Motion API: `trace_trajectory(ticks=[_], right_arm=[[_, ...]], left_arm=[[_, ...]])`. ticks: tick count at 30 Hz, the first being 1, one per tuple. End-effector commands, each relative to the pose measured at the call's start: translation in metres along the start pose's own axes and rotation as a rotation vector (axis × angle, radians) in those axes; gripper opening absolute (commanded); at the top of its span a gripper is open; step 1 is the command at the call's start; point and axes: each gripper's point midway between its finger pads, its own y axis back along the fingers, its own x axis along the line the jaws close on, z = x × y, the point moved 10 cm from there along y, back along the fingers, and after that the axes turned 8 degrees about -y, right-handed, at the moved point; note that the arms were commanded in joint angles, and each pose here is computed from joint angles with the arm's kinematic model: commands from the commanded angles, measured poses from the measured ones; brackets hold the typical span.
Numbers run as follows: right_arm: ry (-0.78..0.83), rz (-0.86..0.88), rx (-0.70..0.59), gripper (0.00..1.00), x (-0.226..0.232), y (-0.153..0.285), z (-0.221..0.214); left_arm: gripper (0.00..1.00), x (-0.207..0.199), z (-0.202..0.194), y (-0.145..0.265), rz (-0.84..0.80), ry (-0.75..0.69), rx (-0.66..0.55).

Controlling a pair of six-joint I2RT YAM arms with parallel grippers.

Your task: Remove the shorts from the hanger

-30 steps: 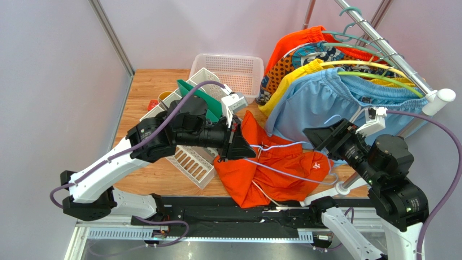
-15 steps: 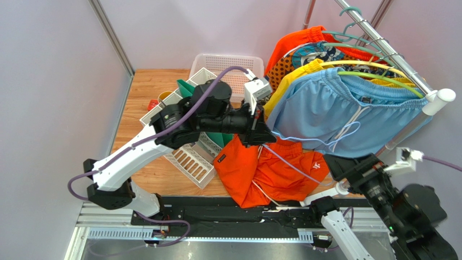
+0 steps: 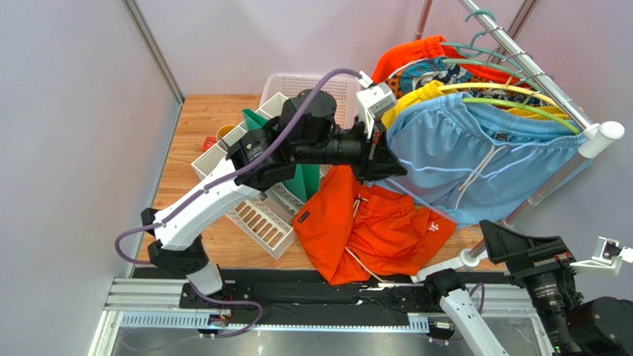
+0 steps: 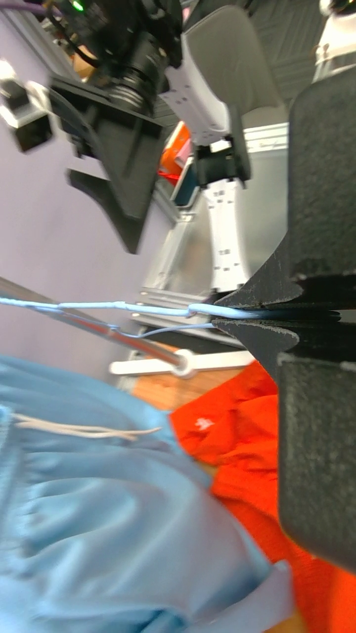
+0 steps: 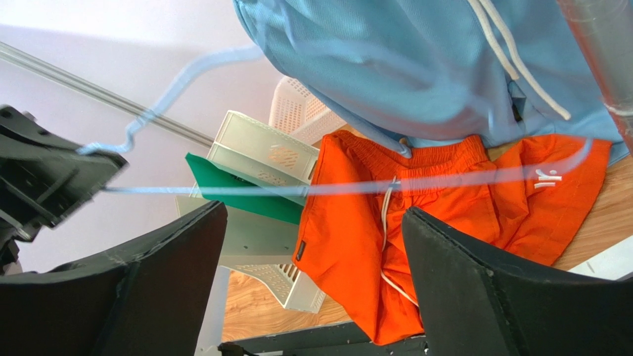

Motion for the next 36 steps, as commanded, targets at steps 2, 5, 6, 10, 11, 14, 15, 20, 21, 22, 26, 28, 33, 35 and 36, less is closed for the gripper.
trace_trajectory(ticks=[2, 5, 6, 10, 11, 14, 15, 20, 21, 22, 26, 28, 33, 35, 36], right_arm=[[-0.042, -0.002, 0.052, 0.9, -0.007, 0.014, -0.006], [-0.035, 0.036, 0.059, 0.89, 0.0, 0.019, -0.002], [-0.034, 0.05, 0.056, 0.89, 0.003, 0.02, -0.001], [-0.029, 0.105, 0.069, 0.87, 0.011, 0.025, 0.003], [-0.03, 0.116, 0.075, 0.87, 0.013, 0.028, 0.003], [-0.025, 0.121, 0.08, 0.86, 0.013, 0.032, 0.004], [-0.023, 0.114, 0.079, 0.86, 0.012, 0.033, 0.005], [-0.005, 0.125, 0.061, 0.86, 0.014, 0.043, 0.01], [-0.002, 0.123, 0.057, 0.86, 0.014, 0.043, 0.01], [-0.002, 0.121, 0.052, 0.86, 0.013, 0.044, 0.01], [-0.001, 0.122, 0.05, 0.86, 0.013, 0.045, 0.011], [-0.002, 0.119, 0.051, 0.86, 0.013, 0.044, 0.011], [-0.004, 0.114, 0.057, 0.86, 0.011, 0.043, 0.009], [-0.003, 0.109, 0.056, 0.86, 0.01, 0.043, 0.009], [-0.001, 0.106, 0.058, 0.86, 0.009, 0.042, 0.008]], left_arm=[[0.0, -0.003, 0.046, -0.01, -0.03, -0.108, -0.201], [0.0, -0.001, 0.05, -0.025, -0.057, -0.115, -0.212], [0.0, 0.005, 0.046, -0.035, -0.062, -0.112, -0.195], [0.0, 0.015, 0.047, -0.045, -0.068, -0.087, -0.205], [0.0, 0.017, 0.049, -0.047, -0.071, -0.082, -0.225], [0.0, 0.02, 0.049, -0.061, -0.121, -0.065, -0.258], [0.0, 0.02, 0.049, -0.065, -0.13, -0.061, -0.265], [0.0, 0.026, 0.051, -0.08, -0.128, -0.039, -0.302], [0.0, 0.026, 0.051, -0.082, -0.126, -0.036, -0.31], [0.0, 0.026, 0.054, -0.083, -0.133, -0.035, -0.334], [0.0, 0.028, 0.057, -0.096, -0.154, -0.017, -0.377], [0.0, 0.028, 0.06, -0.1, -0.166, -0.012, -0.404], [0.0, 0.027, 0.068, -0.103, -0.187, -0.012, -0.461], [0.0, 0.026, 0.069, -0.103, -0.189, -0.013, -0.463], [0.0, 0.026, 0.07, -0.101, -0.191, -0.025, -0.467]])
